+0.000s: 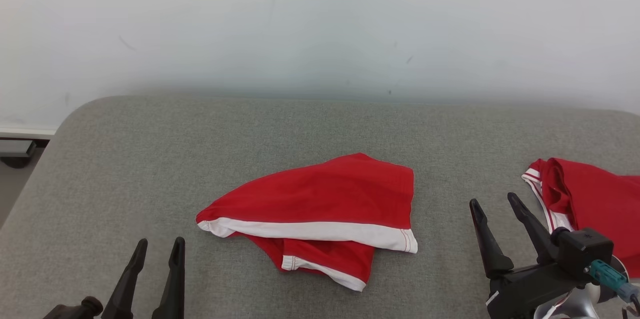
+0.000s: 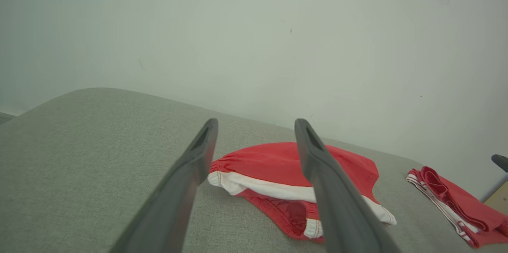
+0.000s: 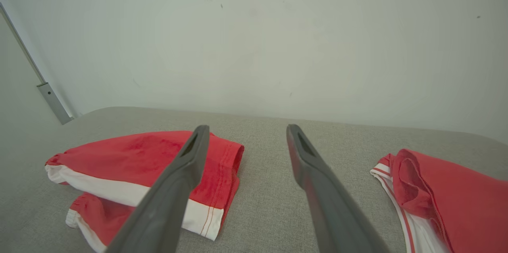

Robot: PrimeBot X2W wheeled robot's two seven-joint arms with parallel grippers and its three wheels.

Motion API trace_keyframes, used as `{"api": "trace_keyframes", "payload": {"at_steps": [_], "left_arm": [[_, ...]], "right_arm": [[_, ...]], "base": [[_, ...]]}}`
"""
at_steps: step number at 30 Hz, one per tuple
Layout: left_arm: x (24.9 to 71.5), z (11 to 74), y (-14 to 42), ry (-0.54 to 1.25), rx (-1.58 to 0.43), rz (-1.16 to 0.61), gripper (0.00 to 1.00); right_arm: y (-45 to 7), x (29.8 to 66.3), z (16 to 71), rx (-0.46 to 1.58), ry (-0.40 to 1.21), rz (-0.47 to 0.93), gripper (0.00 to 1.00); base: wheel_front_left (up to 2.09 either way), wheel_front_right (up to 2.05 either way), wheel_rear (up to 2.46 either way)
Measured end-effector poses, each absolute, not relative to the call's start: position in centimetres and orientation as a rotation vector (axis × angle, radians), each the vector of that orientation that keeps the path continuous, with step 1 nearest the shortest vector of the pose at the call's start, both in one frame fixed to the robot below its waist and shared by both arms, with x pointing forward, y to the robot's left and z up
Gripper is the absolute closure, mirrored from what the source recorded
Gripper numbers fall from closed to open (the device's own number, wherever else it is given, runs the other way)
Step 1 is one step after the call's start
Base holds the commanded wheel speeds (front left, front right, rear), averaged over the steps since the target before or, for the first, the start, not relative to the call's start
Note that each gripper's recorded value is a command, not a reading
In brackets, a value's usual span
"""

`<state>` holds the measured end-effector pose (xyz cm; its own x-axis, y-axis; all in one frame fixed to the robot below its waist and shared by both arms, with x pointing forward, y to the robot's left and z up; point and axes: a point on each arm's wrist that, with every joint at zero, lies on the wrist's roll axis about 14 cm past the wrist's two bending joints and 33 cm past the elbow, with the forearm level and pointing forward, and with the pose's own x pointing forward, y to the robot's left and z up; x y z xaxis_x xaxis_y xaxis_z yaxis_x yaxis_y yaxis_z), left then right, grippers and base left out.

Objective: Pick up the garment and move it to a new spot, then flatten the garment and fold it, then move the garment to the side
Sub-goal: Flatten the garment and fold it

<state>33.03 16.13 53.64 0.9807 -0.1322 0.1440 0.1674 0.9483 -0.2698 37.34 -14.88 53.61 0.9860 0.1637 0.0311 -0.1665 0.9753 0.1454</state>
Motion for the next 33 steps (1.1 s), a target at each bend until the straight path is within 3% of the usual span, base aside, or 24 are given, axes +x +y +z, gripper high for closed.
{"api": "trace_keyframes", "payload": {"at_steps": [15, 27, 33], "left_arm": [[34.0, 52.3, 14.7, -0.002, -0.223, -0.217, 0.0], [38.6, 48.1, 14.0, 0.321, -0.145, -0.263, 0.0], [40.8, 46.4, 14.8, 0.44, -0.146, -0.238, 0.0]], "right_arm": [[-14.6, 38.1, 52.7, 0.14, 0.066, 0.176, 0.0], [-12.5, 38.8, 47.0, 0.082, 0.504, 0.245, 0.0], [-11.1, 39.1, 45.1, 0.078, 0.638, 0.295, 0.0]], "base": [[0.0, 0.0, 0.0], [0.0, 0.0, 0.0], [0.0, 0.0, 0.0]]}}
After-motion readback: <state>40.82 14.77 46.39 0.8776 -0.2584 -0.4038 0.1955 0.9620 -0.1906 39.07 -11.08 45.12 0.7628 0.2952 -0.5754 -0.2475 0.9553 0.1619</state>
